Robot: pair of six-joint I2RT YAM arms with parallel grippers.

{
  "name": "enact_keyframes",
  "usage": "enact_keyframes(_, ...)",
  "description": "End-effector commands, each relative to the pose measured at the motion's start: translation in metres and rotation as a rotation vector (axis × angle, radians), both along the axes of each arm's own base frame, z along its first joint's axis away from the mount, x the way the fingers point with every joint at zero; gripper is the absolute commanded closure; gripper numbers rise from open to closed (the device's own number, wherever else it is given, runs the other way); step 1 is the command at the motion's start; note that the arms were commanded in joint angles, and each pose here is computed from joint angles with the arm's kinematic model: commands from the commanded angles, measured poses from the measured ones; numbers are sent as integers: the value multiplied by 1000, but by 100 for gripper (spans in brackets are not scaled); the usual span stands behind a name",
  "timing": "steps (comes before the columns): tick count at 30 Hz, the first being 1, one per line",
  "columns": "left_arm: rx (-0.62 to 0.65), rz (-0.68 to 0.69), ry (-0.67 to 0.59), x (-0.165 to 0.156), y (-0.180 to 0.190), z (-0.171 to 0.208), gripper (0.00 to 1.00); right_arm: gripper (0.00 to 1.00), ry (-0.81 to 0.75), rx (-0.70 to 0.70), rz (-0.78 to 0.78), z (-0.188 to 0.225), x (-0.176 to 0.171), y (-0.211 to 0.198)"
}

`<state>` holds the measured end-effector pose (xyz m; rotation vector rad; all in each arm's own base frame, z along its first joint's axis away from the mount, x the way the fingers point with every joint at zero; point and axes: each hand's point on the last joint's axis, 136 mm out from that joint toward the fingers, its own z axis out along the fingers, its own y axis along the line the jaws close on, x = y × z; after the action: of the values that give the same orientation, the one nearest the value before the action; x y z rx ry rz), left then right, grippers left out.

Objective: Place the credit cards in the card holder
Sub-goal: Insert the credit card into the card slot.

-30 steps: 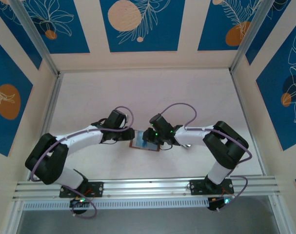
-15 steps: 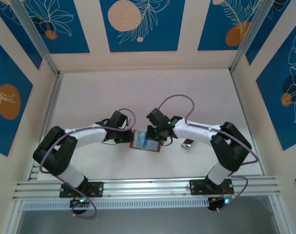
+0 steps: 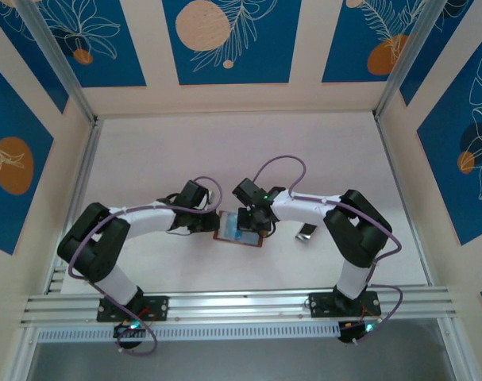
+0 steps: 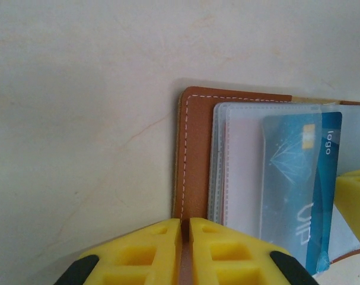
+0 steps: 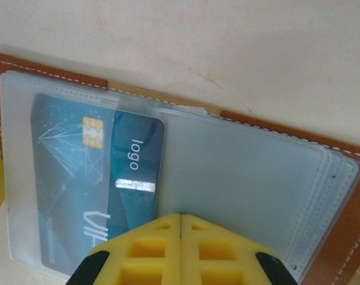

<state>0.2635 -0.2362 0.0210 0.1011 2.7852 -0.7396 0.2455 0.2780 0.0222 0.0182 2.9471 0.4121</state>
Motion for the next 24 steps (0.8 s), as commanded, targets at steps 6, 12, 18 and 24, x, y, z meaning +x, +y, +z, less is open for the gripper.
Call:
enact_keyframes(6, 17, -17, 42, -10, 5, -17, 86, 100, 25, 90, 36, -3, 1, 26)
enact_keyframes(12, 9, -13, 51, -13, 2, -21, 86, 100, 24, 180, 60, 3, 4, 49)
enact_keyframes(18, 5, -10, 48, -16, 0, -20, 87, 100, 50, 230, 44, -6, 0, 62)
enact_keyframes(24, 12, 0, 47, -18, -1, -20, 86, 100, -5, 223, 23, -2, 0, 57)
